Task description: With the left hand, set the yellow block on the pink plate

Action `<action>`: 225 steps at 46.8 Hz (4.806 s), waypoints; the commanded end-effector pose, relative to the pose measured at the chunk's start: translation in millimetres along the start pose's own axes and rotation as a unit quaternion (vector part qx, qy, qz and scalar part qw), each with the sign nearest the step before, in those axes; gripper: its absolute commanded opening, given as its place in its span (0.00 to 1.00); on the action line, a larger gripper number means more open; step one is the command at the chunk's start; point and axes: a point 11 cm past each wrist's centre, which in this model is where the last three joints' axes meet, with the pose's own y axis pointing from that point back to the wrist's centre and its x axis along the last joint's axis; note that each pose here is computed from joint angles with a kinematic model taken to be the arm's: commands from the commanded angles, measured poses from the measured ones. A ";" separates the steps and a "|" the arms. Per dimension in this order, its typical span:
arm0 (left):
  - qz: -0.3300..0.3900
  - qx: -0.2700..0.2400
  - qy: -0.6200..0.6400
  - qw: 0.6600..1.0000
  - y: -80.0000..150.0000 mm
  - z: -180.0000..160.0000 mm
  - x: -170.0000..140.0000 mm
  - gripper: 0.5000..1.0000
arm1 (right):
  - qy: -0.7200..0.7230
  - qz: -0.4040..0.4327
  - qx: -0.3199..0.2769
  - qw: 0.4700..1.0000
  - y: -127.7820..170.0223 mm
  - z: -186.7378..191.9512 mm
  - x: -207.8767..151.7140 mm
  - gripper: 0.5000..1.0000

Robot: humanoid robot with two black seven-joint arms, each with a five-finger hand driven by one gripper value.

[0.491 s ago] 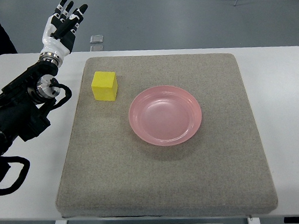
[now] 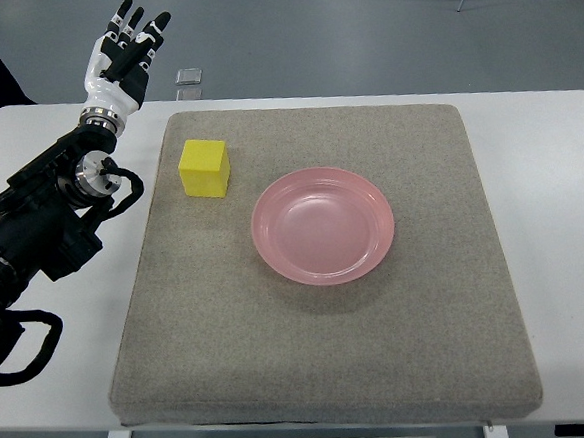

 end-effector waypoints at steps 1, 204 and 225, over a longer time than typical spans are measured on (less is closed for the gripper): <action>-0.002 0.002 -0.004 1.000 -0.2 -0.1 -0.9 0.98 | 0.000 0.000 0.000 1.000 0.0 0.0 0.1 0.85; -0.389 0.198 -0.709 0.554 20.1 12.2 -21.3 0.00 | 0.000 0.000 0.000 1.000 0.0 0.0 0.1 0.85; -0.362 0.163 -0.729 0.558 5.8 34.3 -28.7 0.00 | 0.000 -0.001 0.000 1.000 0.0 0.0 -0.1 0.85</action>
